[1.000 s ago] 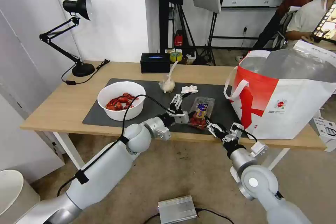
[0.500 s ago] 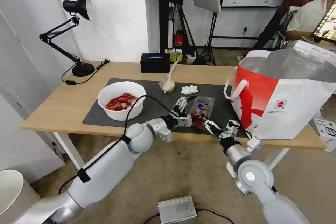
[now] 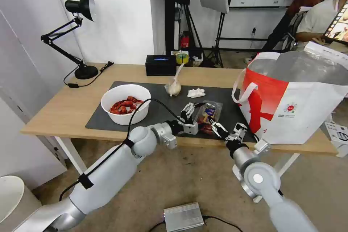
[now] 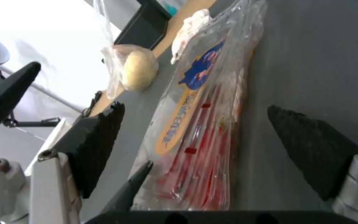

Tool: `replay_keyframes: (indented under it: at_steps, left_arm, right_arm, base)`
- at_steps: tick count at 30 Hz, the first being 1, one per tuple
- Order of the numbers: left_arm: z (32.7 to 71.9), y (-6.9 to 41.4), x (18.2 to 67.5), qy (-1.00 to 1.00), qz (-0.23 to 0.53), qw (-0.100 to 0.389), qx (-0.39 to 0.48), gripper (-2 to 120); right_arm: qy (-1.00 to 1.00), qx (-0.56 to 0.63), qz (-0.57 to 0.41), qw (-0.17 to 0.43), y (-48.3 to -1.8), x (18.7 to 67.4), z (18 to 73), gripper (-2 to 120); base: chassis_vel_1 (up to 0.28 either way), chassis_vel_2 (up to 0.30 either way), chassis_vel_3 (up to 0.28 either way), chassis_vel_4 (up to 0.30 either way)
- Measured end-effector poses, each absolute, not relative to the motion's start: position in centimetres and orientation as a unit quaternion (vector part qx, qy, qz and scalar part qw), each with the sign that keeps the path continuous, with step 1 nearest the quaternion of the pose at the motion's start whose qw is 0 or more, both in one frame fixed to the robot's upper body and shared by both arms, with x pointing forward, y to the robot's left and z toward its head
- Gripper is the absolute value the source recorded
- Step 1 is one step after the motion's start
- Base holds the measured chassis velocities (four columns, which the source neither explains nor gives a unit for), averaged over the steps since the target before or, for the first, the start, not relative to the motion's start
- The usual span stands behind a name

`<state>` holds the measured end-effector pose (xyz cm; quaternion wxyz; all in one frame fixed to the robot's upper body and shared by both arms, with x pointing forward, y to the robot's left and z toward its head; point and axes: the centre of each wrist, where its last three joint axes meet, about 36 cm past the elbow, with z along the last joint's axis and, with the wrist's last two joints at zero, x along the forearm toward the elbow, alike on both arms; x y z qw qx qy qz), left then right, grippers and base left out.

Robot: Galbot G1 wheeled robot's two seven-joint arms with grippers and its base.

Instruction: Pick up the trash from the table and place it into the takeout bag.

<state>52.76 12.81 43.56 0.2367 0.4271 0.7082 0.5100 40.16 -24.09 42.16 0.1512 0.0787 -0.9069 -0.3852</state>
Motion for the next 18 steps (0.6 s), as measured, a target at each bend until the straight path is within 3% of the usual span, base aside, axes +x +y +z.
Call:
replay_keyframes:
  at_steps: [10, 18]
  left_arm:
    - [43.4, 12.7, 52.6, 0.705, 0.508, 0.237, 0.435, 93]
    - [43.4, 12.8, 52.5, 0.705, 0.505, 0.239, 0.437, 93]
  right_arm:
    - [-0.908, 0.069, -0.38, 0.164, -24.2, 40.6, 42.6, 86]
    - [-0.906, 0.072, -0.382, 0.167, -23.7, 41.2, 42.6, 65]
  base:
    - [0.0, 0.0, 0.0, 0.0]
    - [0.0, 0.0, 0.0, 0.0]
